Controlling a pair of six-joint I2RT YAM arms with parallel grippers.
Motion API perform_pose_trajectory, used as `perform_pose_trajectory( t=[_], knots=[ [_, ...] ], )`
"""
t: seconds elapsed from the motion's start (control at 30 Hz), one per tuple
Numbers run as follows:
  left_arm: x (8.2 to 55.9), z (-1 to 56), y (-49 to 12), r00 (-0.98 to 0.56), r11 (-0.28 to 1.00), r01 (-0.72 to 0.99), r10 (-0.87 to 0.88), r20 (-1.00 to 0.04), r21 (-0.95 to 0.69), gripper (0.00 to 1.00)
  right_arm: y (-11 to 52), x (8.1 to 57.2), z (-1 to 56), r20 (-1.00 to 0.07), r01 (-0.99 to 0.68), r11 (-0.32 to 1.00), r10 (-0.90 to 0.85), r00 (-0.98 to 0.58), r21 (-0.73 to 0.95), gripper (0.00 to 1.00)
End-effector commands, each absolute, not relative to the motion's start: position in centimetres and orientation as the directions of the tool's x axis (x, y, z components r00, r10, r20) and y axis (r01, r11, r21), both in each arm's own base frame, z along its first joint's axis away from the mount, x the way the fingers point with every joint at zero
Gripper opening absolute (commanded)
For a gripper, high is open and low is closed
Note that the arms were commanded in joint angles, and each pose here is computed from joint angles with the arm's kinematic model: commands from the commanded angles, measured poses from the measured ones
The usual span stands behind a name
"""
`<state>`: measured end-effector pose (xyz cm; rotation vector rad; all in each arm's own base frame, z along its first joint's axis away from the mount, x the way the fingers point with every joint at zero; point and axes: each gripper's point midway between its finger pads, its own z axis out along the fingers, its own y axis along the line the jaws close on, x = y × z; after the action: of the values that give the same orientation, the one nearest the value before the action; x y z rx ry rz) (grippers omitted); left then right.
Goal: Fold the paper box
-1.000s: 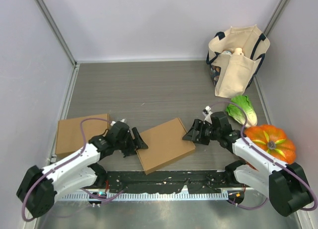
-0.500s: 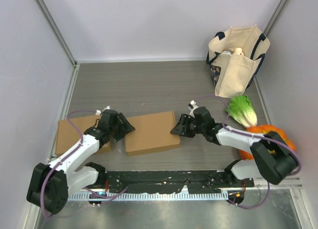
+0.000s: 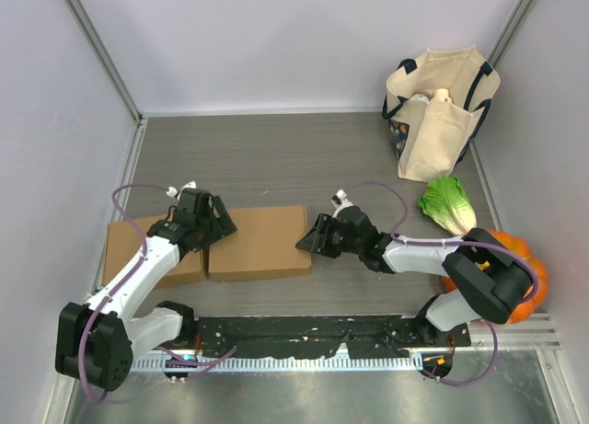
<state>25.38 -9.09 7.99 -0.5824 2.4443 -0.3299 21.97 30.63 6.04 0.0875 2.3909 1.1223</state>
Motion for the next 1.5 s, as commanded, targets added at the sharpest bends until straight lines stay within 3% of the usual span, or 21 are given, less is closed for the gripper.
perform_pose_trajectory(
  t=[0.0, 0.13, 0.6, 0.8, 1.13, 1.23, 1.37, 1.4, 1.47],
  knots=[
    [25.4, 11.8, -10.7, -0.738, 0.877, -0.238, -0.443, -0.509, -0.418, 0.86, 32.0, 22.3, 7.1, -0.455, -0.218, 0.65, 0.22, -0.863, 0.728, 0.44],
    [24.8, 14.0, -10.1, -0.711, 0.884, -0.21, -0.431, -0.556, -0.418, 0.94, 32.4, 22.8, 7.4, -0.477, -0.245, 0.662, 0.192, -0.858, 0.708, 0.46],
    [24.6, 20.7, -7.2, -0.705, 0.974, -0.101, -0.215, -0.676, -0.204, 0.94, 32.0, 22.7, 6.7, -0.465, -0.223, 0.659, 0.216, -0.859, 0.718, 0.53],
    [24.7, 28.1, -9.1, -0.511, 0.923, 0.038, -0.31, -0.801, -0.382, 0.93, 33.2, 23.1, 7.5, -0.483, -0.27, 0.624, 0.198, -0.853, 0.733, 0.56],
    [23.6, 28.9, -12.1, -0.55, 0.859, 0.182, -0.315, -0.774, -0.478, 0.9, 35.7, 25.3, 9.9, -0.59, -0.419, 0.601, 0.111, -0.799, 0.68, 0.58],
    [23.0, 29.6, -12.4, -0.549, 0.846, 0.2, -0.321, -0.771, -0.495, 0.9, 33.8, 25.6, 10.8, -0.603, -0.371, 0.679, 0.134, -0.786, 0.634, 0.61],
    [21.8, 32.5, -13.0, -0.514, 0.812, 0.281, -0.323, -0.795, -0.512, 0.9, 26.0, 25.0, 12.1, -0.668, -0.264, 0.88, 0.078, -0.74, 0.394, 0.65],
    [21.3, 34.4, -13.3, -0.483, 0.792, 0.326, -0.33, -0.811, -0.516, 0.9, 23.9, 25.8, 16.0, -0.748, -0.239, 0.901, 0.128, -0.651, 0.362, 0.67],
    [20.9, 36.9, -13.5, -0.427, 0.769, 0.382, -0.346, -0.836, -0.513, 0.91, 20.6, 24.6, 18.5, -0.787, -0.226, 0.932, 0.092, -0.61, 0.285, 0.7]
  ],
)
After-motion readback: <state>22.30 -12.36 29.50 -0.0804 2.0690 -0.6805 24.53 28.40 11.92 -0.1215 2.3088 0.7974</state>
